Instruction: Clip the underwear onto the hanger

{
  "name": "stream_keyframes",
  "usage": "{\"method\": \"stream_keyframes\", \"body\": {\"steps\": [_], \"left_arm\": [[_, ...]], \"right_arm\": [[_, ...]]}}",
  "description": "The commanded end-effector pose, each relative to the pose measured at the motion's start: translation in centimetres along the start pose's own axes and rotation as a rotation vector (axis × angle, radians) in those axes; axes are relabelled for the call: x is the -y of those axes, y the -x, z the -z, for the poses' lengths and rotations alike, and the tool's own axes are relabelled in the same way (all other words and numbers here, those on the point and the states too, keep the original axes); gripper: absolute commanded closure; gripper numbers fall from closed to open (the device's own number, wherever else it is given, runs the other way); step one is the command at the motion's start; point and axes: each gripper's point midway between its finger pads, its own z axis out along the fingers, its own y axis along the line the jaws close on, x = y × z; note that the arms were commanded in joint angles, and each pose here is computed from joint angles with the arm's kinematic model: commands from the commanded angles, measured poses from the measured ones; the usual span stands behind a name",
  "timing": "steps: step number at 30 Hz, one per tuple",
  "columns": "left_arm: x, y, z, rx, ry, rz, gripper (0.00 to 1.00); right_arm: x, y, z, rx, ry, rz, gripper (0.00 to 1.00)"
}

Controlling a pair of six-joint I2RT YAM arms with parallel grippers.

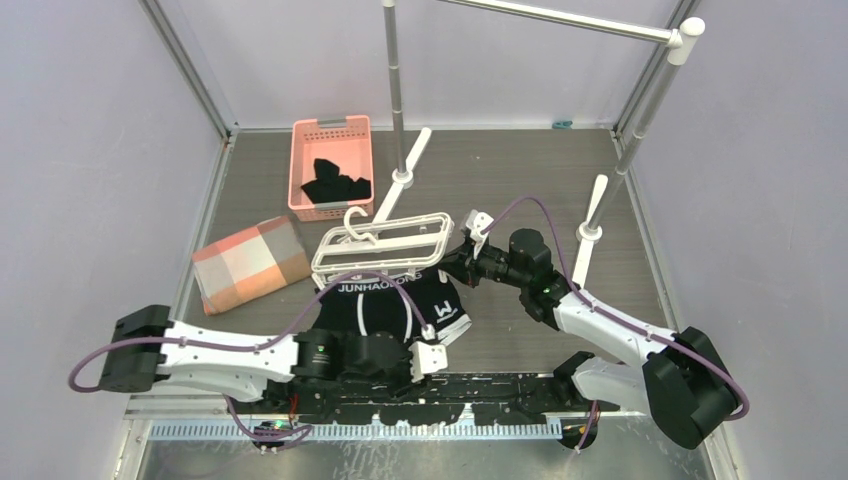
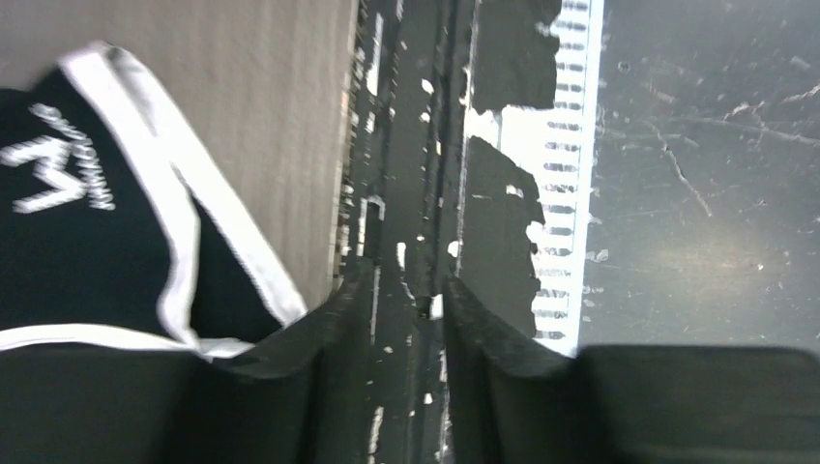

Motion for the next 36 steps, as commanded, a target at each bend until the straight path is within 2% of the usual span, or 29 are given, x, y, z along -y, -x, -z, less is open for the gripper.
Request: {"method": "stream_keyframes", "body": {"steps": [1, 4, 11, 20, 24, 32, 36], "left_arm": [[-2.5, 3.0, 2.4, 0.146, 0.135, 0.001, 0.54], [-5.3, 4.7, 2.9, 0.211, 0.234, 0.045, 0.48], [-11.9, 5.5, 2.6, 0.254, 0.485, 0.168, 0.33], [-16.6, 5.8, -1.5, 0.148, 0.648, 0.188, 0.26], [-17.6, 4.8, -3.1, 0.101, 0.694, 0.231, 0.25], [-16.8, 1.6, -5.3, 0.023, 0.664, 0.325, 0.25], [-16.4, 0.5, -6.1, -0.024, 0.644, 0.347, 0.28]], "right_arm": [[0.4, 5.1, -0.1, 0.126, -0.006, 0.091, 0.99], [0.9, 5.5, -0.4, 0.125, -0.03, 0.082, 0.99], [3.0, 5.0, -2.0, 0.072, -0.092, 0.033, 0.99], [3.7, 6.1, -2.7, 0.084, -0.109, 0.024, 0.99], [3.6, 6.3, -2.4, 0.089, -0.111, 0.028, 0.99], [3.2, 7.0, -1.7, 0.104, -0.106, 0.05, 0.99], [3.0, 7.4, -1.4, 0.109, -0.105, 0.063, 0.99]]}}
